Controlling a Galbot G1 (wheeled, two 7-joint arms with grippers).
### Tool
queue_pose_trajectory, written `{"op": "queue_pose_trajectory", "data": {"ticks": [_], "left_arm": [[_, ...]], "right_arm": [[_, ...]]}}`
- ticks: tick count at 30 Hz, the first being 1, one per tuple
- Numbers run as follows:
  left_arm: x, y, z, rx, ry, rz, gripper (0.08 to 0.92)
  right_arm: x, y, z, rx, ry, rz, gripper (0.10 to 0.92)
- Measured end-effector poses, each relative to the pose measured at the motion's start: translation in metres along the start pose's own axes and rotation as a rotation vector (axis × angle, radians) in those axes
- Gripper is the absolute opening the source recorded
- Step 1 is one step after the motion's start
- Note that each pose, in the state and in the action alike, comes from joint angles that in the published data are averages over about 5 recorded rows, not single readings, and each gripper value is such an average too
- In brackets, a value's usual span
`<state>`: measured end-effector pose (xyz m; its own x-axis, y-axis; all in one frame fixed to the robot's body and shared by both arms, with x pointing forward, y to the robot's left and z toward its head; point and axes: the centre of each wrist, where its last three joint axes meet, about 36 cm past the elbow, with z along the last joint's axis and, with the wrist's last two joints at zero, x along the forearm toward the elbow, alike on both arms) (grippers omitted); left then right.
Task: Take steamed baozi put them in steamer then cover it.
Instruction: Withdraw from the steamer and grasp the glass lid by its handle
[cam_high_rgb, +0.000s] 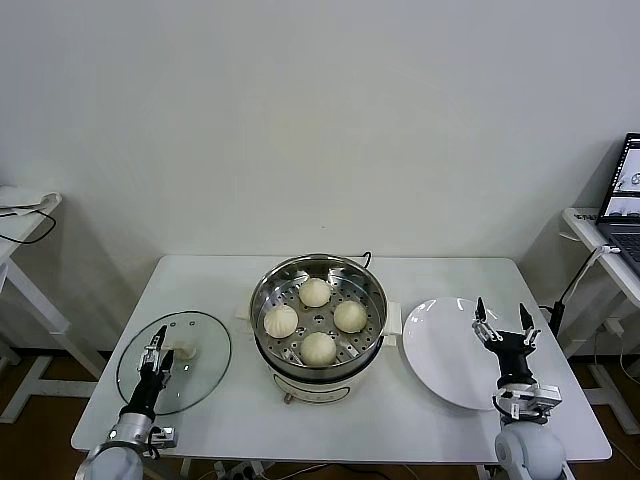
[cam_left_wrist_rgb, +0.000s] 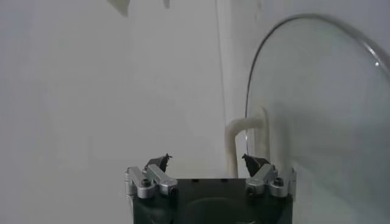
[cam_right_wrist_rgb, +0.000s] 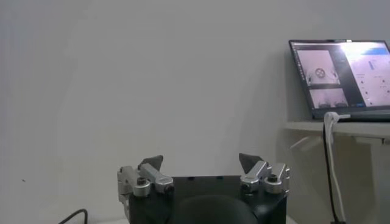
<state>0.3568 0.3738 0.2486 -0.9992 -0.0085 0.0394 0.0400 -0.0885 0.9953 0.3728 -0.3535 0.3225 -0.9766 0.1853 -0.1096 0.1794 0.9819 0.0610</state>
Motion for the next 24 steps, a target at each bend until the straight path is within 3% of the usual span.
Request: {"op": "queue_pose_trajectory", "data": {"ticks": [14,24], "left_arm": [[-0.020,0.003,-0.003,0.012,0.025,0.009,0.811],[-0.023,-0.003,-0.005,0.027,0.032,0.044,0.541]], "right_arm": [[-0.003,-0.004,-0.001,0.008,-0.009,0.007,0.823],[-0.006,-0.005,-0.004,0.012,-0.017,0.009,0.823]]}}
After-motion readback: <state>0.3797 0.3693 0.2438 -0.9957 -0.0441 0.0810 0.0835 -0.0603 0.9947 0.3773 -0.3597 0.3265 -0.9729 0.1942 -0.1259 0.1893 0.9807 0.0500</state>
